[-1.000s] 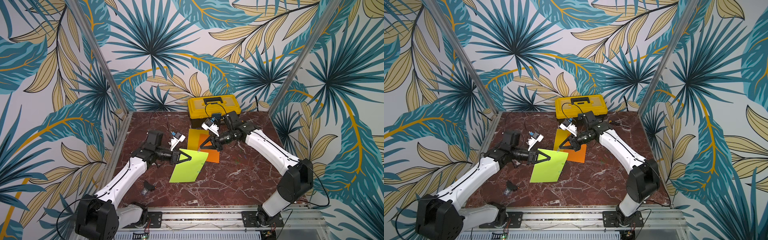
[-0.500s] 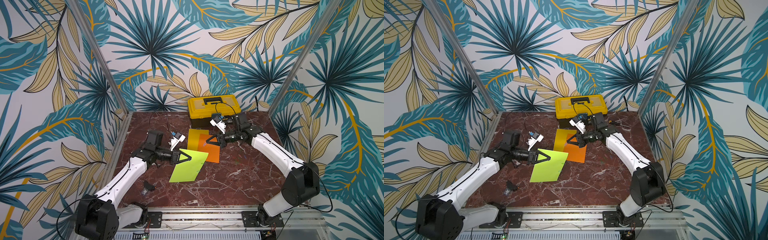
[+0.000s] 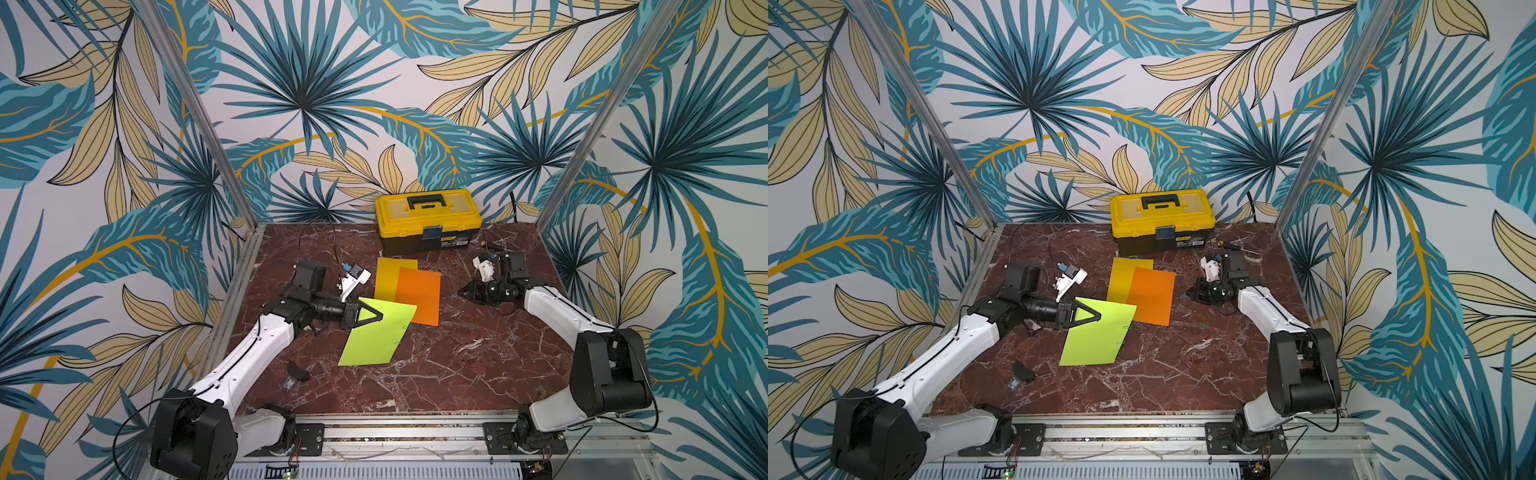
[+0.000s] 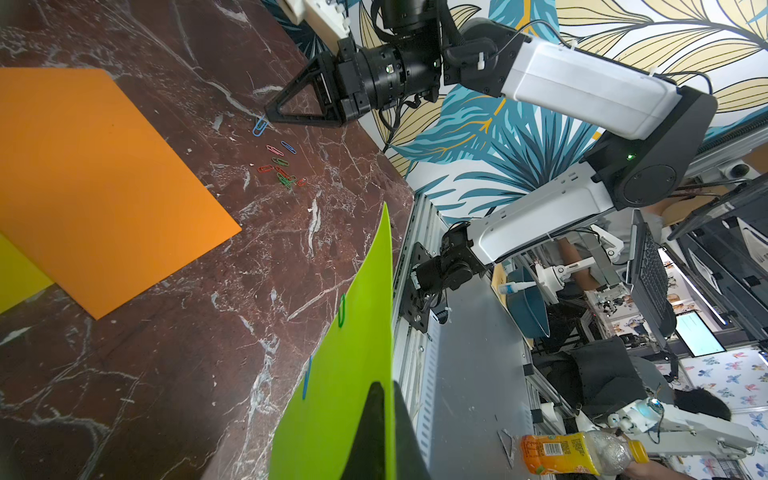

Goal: Unclip the paperclips from the documents
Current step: Place the paper clip at the center of the board.

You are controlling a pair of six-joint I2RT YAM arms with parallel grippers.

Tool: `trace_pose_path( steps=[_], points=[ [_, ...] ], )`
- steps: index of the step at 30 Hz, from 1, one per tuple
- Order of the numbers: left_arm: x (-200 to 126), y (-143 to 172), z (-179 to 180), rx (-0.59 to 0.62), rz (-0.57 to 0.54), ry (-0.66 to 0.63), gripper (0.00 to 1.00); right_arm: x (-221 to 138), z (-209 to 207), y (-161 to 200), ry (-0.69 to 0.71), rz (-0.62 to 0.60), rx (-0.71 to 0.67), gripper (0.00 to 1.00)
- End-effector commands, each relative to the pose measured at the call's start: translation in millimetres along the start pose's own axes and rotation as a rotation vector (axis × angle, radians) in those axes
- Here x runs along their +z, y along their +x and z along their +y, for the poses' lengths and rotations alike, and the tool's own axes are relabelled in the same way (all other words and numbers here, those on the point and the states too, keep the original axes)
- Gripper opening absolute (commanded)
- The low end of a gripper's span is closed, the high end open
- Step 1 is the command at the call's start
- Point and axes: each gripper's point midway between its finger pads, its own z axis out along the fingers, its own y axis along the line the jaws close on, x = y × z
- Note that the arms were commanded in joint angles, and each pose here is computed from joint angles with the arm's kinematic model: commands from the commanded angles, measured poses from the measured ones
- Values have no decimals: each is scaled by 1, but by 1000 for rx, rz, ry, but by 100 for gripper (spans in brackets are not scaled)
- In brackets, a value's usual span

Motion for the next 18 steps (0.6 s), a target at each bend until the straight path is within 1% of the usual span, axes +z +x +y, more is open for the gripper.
trace_pose_path(
  steps=[1,9,18],
  points=[
    [-1,-2,-5,28,-1,4,0,-1,-30,-3,99,-42,102,0],
    [-2,-6,-7,39,-7,2,0,12,-66,-6,194,-39,185,0],
    [-3,-7,-6,42,-12,-11,0,25,-86,1,243,-6,232,0]
  ],
)
